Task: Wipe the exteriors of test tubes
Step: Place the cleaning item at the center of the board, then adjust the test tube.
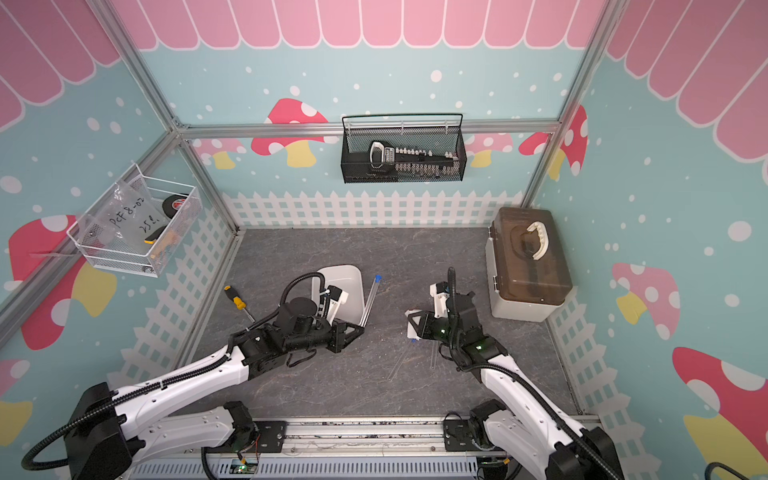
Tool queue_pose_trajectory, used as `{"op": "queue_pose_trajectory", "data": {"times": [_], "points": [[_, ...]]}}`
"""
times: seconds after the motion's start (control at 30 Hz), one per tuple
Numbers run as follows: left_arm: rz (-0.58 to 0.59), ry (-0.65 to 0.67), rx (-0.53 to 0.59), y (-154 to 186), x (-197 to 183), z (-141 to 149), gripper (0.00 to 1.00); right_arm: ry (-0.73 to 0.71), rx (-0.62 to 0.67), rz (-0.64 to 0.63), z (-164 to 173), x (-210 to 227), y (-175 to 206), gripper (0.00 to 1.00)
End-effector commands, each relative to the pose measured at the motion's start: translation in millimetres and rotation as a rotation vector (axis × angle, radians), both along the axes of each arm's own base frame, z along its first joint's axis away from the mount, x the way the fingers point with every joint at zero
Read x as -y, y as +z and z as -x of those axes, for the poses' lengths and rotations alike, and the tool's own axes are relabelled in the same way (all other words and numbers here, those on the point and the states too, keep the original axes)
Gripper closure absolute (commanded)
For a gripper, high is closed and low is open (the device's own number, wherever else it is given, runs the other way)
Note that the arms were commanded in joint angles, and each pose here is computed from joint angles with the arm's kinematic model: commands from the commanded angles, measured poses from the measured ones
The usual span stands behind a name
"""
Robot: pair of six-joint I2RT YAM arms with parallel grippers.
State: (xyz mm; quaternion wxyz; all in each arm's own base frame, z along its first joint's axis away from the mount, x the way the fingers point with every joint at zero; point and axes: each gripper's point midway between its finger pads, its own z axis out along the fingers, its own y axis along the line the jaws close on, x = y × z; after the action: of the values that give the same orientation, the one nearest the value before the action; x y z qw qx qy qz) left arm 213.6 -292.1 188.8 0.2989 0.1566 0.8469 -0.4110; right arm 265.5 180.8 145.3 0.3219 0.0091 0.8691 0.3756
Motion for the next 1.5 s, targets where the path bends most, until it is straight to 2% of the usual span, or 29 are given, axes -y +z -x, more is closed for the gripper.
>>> {"op": "queue_pose_trajectory", "data": {"times": [0.0,0.07,0.17,0.3,0.37,0.43,0.5,0.67,0.83,1.17,1.47], "points": [[0.044,-0.016,0.013,15.1,2.9,0.7,0.85,0.039,-0.007,-0.015,-11.5,-11.2,-10.9,0.8],[0.02,-0.015,0.008,10.5,1.3,0.7,0.85,0.047,-0.051,0.019,-17.1,-14.2,-27.7,0.73],[0.007,-0.002,0.005,6.9,-1.0,-0.4,0.85,0.048,-0.09,0.061,-23.2,-15.6,-44.9,0.53],[-0.013,0.019,0.014,5.0,-5.9,-2.2,0.85,0.034,-0.075,0.121,-30.9,-10.6,-35.7,0.38],[-0.019,0.019,0.016,4.0,-6.7,-2.1,0.85,0.023,-0.059,0.183,-34.0,-3.3,-24.7,0.34],[-0.024,0.016,0.013,2.1,-6.1,-1.9,0.85,0.019,-0.037,0.226,-36.2,1.8,-10.3,0.33],[-0.032,0.011,0.014,0.4,-3.9,-1.7,0.85,0.027,-0.001,0.198,-36.6,-1.3,9.3,0.34],[-0.074,0.002,0.026,-8.9,2.5,-0.8,0.84,0.074,0.159,-0.124,-34.0,-31.6,84.1,0.39],[-0.114,0.031,0.041,-17.0,3.6,-8.1,0.84,0.061,0.216,-0.261,-29.7,-37.1,118.8,0.4],[-0.179,0.066,0.116,-16.8,10.7,-14.7,0.84,0.092,0.161,-0.272,-29.1,-72.2,96.8,0.4],[-0.212,0.063,0.179,-9.7,18.7,-19.4,0.84,0.099,0.138,-0.257,-32.0,-89.5,82.9,0.49]]}}
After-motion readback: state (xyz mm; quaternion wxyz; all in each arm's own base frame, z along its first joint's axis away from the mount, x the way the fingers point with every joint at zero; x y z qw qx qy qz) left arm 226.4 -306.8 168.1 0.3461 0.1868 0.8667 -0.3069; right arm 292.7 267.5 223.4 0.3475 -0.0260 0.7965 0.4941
